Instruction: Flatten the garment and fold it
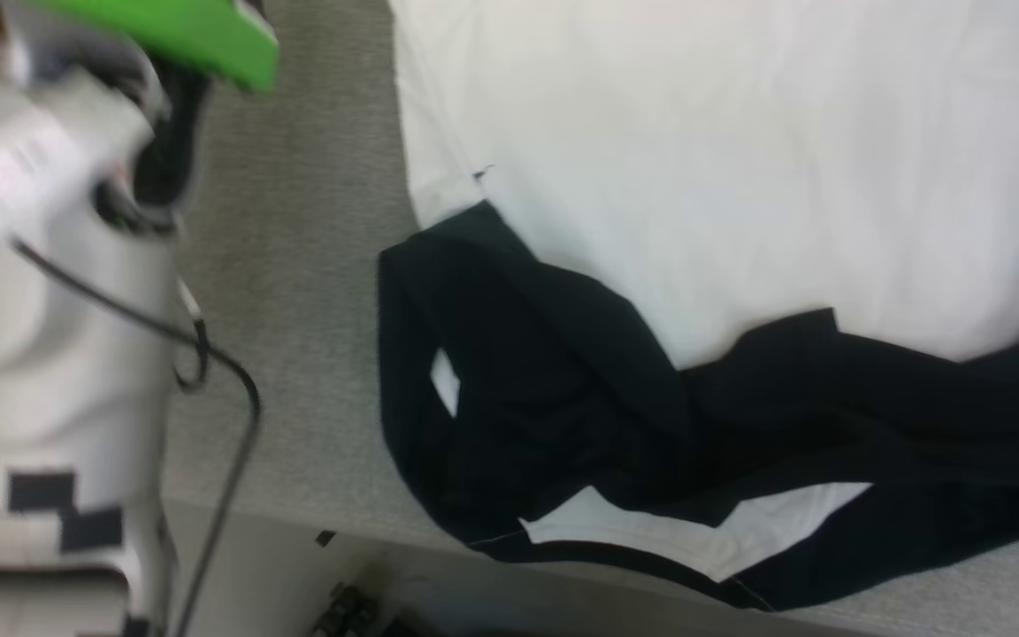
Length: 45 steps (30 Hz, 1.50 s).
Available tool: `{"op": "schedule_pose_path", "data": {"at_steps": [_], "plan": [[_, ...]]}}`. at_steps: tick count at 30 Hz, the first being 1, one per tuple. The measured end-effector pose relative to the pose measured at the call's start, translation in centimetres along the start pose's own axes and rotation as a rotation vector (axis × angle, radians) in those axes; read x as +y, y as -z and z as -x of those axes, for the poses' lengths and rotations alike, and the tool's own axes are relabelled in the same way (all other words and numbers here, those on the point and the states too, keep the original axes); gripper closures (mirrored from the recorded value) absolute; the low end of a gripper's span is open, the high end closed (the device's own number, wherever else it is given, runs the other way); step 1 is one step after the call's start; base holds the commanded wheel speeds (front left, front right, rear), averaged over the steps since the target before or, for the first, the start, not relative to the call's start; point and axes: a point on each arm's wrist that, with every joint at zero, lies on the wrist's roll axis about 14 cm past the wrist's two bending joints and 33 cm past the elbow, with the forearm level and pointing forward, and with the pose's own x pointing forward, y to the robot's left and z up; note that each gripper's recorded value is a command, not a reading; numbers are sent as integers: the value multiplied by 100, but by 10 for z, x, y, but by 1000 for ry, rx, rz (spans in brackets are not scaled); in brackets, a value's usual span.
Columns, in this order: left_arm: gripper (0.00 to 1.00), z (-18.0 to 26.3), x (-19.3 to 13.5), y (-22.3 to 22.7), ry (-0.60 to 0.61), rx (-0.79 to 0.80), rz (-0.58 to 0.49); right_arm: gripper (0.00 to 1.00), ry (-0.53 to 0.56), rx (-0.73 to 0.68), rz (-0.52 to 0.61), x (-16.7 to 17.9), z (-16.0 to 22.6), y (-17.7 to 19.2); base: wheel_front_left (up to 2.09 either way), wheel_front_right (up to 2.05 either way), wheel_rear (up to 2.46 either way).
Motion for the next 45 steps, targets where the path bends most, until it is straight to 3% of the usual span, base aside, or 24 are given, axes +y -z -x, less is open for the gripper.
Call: {"op": "schedule_pose_path", "data": {"at_steps": [5, 12, 20, 29, 30, 31, 32, 35, 45], "plan": [[0, -52, -13, -7, 60, 129, -32, 100, -41, -33, -1, 3, 10, -4, 0, 0, 0], [0, -93, -16, 34, 41, 429, -63, 100, -67, -75, 43, -2, 22, -5, 0, 0, 0], [0, -106, -12, 97, -31, 722, -102, 100, -87, -80, 108, -9, 25, 9, 0, 0, 0], [0, -111, -14, 135, -11, 868, -94, 100, -91, -23, 129, -16, 9, 42, 0, 0, 0], [69, -111, -15, 135, -5, 877, -87, 100, -93, -21, 131, -15, 8, 43, 0, 0, 0], [95, -110, -16, 134, 2, 878, -75, 100, -95, -19, 132, -15, 7, 44, 0, 0, 0], [100, -109, -17, 134, 11, 880, -54, 100, -96, -19, 133, -15, 6, 44, 0, 0, 0], [100, -106, -35, 133, 90, 860, 11, 100, -102, -23, 128, -12, 3, 44, 0, 0, 0], [100, -112, -52, 104, 145, 669, 42, 100, -81, -55, 114, -19, 11, 33, 0, 0, 0]]}}
